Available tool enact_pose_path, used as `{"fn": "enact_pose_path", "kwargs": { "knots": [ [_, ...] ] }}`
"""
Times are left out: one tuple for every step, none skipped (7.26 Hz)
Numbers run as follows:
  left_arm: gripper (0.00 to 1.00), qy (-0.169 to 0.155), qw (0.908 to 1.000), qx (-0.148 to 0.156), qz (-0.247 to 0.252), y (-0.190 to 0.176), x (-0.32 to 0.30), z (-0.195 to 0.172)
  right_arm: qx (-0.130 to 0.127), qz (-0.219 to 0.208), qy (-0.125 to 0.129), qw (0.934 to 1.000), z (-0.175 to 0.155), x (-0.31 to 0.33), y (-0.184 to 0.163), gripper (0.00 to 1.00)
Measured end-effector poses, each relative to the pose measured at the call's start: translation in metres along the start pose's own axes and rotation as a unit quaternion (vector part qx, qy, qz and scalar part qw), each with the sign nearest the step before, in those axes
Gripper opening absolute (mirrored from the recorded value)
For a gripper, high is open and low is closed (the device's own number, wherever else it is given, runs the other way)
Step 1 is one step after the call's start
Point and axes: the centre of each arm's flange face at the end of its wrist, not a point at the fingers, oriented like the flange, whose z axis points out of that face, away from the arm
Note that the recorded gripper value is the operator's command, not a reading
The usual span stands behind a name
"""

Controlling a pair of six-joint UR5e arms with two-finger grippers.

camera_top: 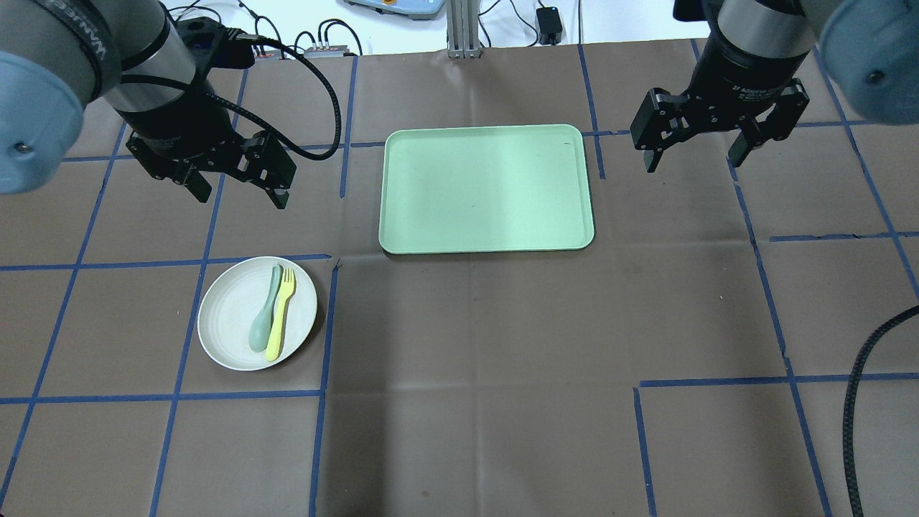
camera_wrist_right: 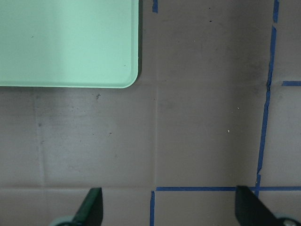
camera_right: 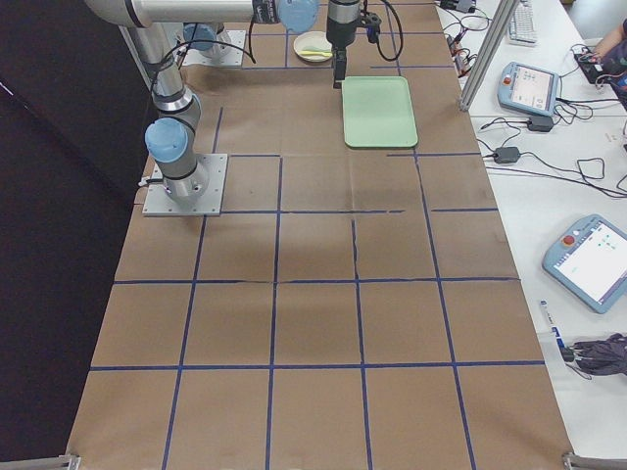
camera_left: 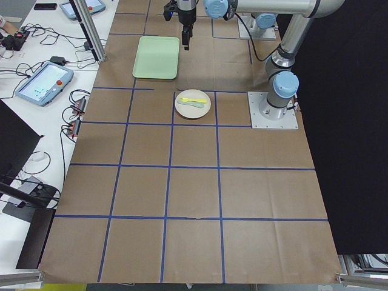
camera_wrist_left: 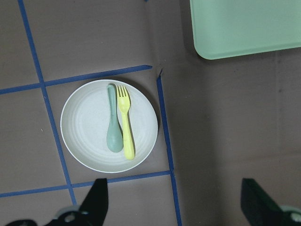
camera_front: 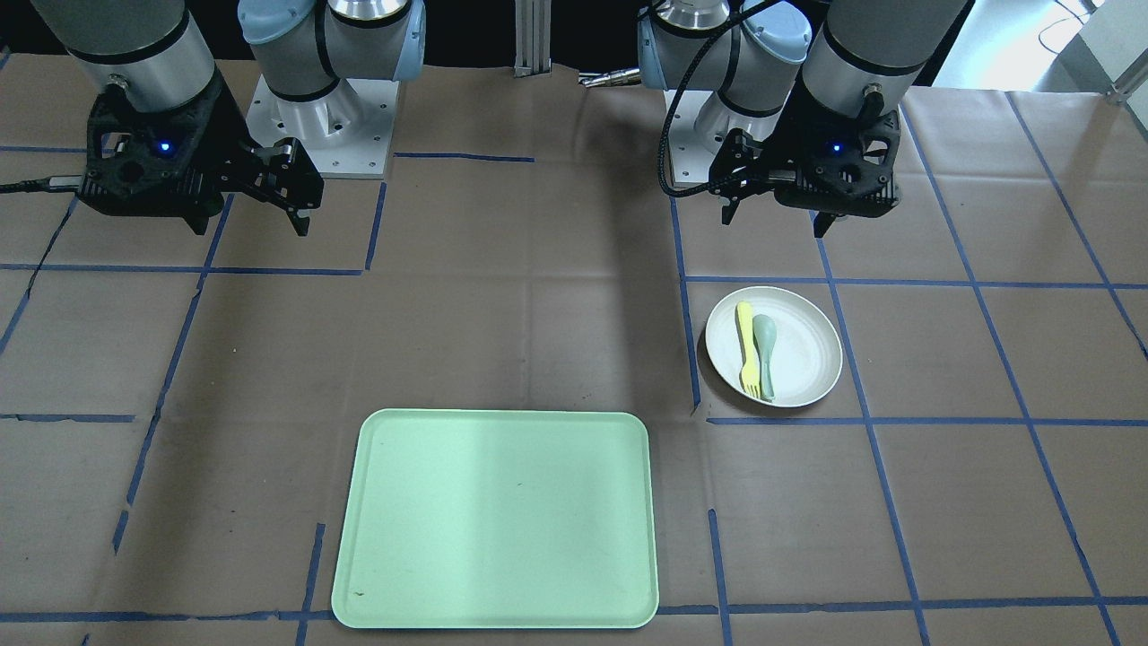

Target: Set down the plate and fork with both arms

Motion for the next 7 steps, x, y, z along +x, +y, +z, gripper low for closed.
{"fn": "enact_pose_path", "kwargs": {
  "knots": [
    [1.0,0.0,1.0,0.0,0.0,0.0011,0.0002,0.0,0.0,0.0,0.0,1.0,-0.0001,0.0,0.0,1.0],
    [1.0,0.0,1.0,0.0,0.0,0.0025,0.0004,0.0,0.0,0.0,0.0,1.0,-0.0001,0.0,0.0,1.0],
    [1.0,0.0,1.0,0.0,0.0,0.0035,0.0005,0.0001,0.0,0.0,0.0,1.0,-0.0002,0.0,0.0,1.0],
    [1.0,0.0,1.0,0.0,0.0,0.0043,0.0006,0.0006,0.0,0.0,0.0,1.0,-0.0003,0.0,0.0001,1.0],
    [1.0,0.0,1.0,-0.001,0.001,0.0051,0.0007,0.0011,0.0,0.0,0.0,1.0,-0.0002,0.0,0.0001,1.0],
    [1.0,0.0,1.0,-0.001,0.001,0.0055,0.0007,0.0008,0.0,0.0,0.0,1.0,-0.0001,0.0,0.0001,1.0],
    [1.0,0.0,1.0,-0.001,0.002,0.0058,0.0008,0.0012,0.0,0.0,0.0,1.0,0.0,0.0,0.0001,1.0]
  ]
}}
